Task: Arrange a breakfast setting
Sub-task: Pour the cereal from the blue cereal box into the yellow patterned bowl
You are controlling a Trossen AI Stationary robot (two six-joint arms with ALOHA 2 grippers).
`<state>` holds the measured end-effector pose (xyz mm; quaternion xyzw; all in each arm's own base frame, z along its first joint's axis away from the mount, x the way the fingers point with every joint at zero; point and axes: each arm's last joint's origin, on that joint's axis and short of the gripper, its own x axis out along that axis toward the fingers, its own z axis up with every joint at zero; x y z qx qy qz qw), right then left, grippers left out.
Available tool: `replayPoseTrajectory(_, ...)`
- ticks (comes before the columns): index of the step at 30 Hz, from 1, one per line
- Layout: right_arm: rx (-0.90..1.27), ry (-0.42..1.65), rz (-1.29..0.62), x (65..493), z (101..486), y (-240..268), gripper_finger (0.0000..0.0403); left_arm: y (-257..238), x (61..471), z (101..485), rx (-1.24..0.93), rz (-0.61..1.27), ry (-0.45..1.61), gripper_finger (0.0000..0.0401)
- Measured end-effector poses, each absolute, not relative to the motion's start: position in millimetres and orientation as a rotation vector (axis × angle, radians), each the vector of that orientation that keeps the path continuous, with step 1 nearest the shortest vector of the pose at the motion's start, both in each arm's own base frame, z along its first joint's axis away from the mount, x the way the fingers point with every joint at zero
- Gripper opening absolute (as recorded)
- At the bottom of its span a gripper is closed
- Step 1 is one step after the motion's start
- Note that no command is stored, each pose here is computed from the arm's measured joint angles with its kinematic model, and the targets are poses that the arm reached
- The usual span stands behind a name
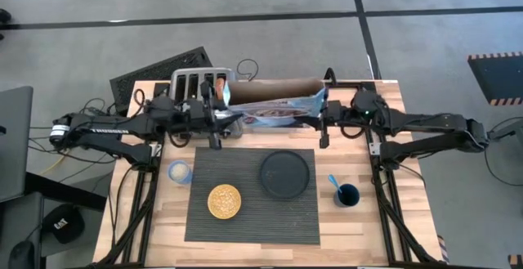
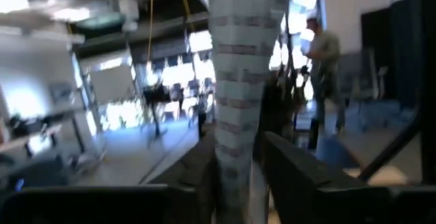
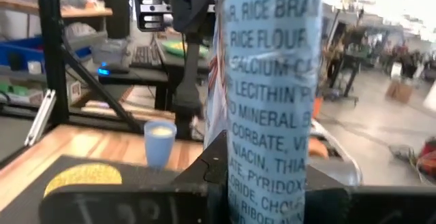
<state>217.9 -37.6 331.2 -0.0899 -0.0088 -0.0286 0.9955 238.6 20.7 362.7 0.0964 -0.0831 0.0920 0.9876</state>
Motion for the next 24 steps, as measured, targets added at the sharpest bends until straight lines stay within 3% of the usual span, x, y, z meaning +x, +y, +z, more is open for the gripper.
replayPoseTrajectory(7,-0.149,0.032,-0.012,216,327,-35,0.0070,25,257,340,0.167,0.214,-0.039,0.0190)
replayPoseTrajectory(15,-0.144,0.062,0.015,224,320,-33,0.0070,28,277,320,0.188,0.214,0.036,0.0194)
replayPoseTrajectory(19,-0.144,0.061,0.016,224,320,-32,0.0069,27,281,315,0.196,0.170,0.057,0.0140)
replayPoseTrajectory(24,-0.140,0.051,0.019,224,321,-32,0.0069,27,280,316,0.229,0.163,0.049,0.0023)
